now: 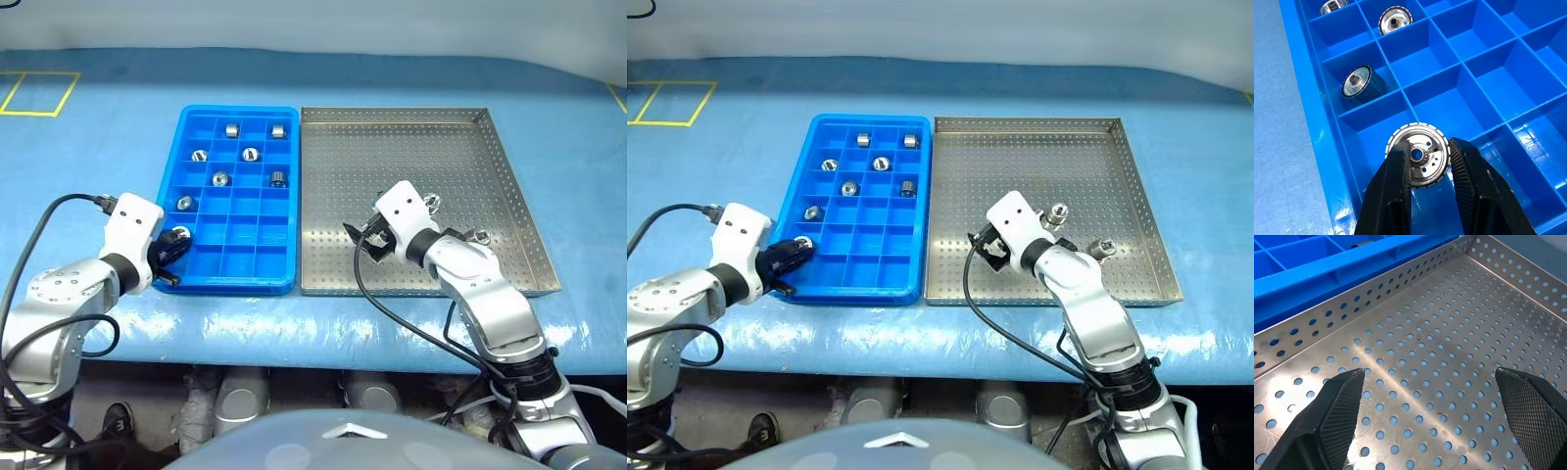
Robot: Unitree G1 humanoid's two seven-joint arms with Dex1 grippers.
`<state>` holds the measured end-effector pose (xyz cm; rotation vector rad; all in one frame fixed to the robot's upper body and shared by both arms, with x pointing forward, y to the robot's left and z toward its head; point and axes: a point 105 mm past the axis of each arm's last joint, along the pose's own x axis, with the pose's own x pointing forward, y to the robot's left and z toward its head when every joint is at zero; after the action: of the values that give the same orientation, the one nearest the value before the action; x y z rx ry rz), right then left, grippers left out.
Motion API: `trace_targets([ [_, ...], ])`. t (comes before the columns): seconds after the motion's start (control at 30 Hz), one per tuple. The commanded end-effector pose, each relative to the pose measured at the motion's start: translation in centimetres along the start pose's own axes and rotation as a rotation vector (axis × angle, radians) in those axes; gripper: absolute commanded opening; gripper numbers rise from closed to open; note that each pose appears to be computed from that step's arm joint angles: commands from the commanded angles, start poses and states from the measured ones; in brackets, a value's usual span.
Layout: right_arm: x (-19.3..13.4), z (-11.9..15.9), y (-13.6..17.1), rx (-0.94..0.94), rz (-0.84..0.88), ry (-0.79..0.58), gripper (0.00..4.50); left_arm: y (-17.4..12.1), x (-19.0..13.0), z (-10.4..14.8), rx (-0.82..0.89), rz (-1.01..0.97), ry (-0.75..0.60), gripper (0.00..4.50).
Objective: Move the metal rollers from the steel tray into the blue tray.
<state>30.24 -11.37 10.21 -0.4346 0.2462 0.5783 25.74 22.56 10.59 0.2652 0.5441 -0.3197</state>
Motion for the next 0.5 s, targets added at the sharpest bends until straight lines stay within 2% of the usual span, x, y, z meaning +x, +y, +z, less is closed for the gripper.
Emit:
trace_targets([
  [0.03, -0.3, 1.4, -0.6, -0.028, -0.025, -0.05, 4.5, 0.2, -0.2, 0.2, 0.004, 0.022, -0.011, 1.78],
  [0.07, -0.4, 1.3, -0.7, -0.029, -0.028, -0.047, 4.5, 0.4, -0.2, 0.2, 0.003, 0.029, -0.013, 2.06],
  [0.13, -0.6, 1.2, -0.8, -0.031, -0.038, -0.043, 4.5, 0.7, -0.4, 0.3, 0.006, 0.024, -0.018, 2.06],
  [0.3, -0.8, 0.9, -1.0, -0.034, -0.056, -0.033, 4.5, 0.1, -0.6, 1.9, -0.027, -0.041, -0.105, 3.17],
  [0.4, -1.0, 0.7, -1.2, -0.032, -0.07, -0.026, 4.5, -0.8, -0.9, 3.2, -0.094, -0.14, -0.199, 3.17],
  [0.5, -1.3, 0.6, -1.4, -0.031, -0.089, -0.022, 4.5, -0.7, -0.5, 2.6, -0.09, -0.139, -0.168, 3.17],
])
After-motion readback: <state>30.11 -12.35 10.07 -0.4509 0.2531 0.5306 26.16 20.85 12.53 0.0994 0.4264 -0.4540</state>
